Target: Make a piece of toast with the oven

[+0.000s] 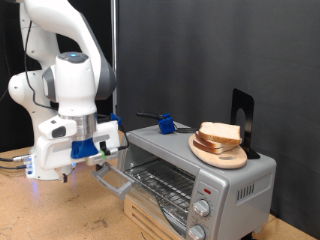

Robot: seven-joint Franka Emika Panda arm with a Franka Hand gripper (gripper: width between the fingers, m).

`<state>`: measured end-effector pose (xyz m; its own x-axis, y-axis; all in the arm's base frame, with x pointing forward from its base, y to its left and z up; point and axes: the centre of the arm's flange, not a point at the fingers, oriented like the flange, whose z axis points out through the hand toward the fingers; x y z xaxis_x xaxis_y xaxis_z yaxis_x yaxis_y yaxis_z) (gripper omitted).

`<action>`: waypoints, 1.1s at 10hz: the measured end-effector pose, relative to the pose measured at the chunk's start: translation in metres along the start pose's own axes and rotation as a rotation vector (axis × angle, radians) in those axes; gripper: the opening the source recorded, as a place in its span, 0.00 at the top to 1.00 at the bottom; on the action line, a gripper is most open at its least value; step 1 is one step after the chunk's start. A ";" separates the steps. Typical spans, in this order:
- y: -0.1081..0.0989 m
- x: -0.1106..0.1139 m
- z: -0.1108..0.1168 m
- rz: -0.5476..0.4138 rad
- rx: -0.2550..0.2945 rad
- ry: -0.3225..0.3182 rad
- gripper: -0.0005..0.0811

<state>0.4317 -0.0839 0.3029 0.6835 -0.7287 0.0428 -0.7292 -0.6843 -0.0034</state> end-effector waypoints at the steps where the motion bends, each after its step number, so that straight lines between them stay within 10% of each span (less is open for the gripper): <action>1: 0.002 0.005 0.004 -0.008 -0.023 0.012 0.16; 11: 0.022 0.031 0.062 -0.027 -0.054 0.148 0.16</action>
<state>0.4394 -0.1233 0.2419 0.6938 -0.6950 0.1889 -0.7139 -0.6983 0.0530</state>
